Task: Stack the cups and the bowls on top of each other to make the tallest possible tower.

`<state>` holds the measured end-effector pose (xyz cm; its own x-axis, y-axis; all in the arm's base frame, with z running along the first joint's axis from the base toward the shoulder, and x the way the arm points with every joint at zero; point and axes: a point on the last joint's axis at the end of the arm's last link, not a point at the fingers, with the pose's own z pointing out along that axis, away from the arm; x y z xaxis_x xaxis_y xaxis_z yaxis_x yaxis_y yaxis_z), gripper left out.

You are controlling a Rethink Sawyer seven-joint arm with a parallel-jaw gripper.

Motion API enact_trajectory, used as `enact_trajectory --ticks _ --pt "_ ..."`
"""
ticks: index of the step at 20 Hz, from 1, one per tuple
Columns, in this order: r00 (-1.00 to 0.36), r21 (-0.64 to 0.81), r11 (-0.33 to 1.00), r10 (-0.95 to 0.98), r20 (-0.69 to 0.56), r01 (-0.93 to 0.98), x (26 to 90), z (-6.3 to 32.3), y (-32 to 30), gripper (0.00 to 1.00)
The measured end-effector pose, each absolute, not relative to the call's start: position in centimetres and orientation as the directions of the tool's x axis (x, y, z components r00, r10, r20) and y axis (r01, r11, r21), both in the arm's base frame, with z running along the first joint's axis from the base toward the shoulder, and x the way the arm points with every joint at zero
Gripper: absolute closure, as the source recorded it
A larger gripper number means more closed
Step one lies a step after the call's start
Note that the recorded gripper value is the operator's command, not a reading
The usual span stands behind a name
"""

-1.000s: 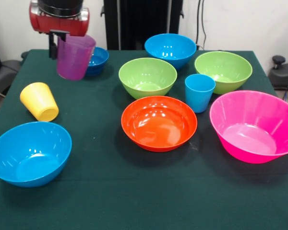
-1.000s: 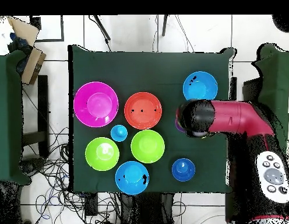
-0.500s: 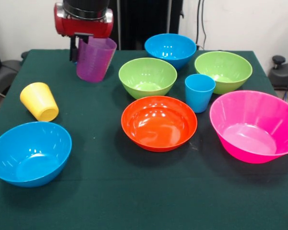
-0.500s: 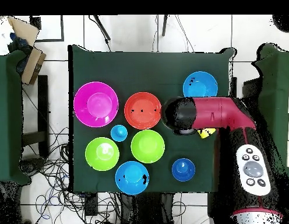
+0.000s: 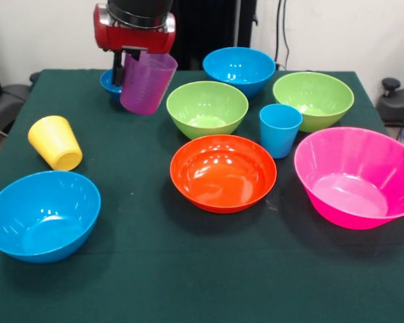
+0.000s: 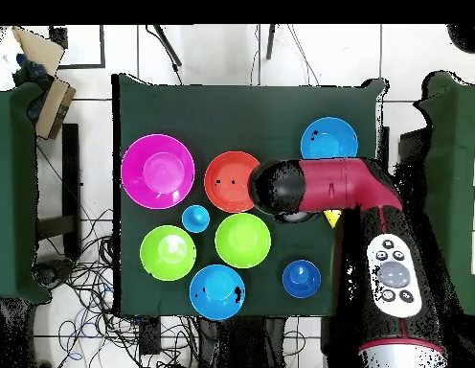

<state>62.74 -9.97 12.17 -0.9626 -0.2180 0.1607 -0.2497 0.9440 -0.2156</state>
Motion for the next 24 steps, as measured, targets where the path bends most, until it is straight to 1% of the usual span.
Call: enact_trajectory --ticks 13,24 --pt "-0.95 -0.248 0.923 -0.252 0.185 -0.294 62.2 12.3 -7.5 1.0" --pt "-0.951 -0.28 0.912 -0.26 0.167 -0.298 62.0 12.1 -7.6 1.0"
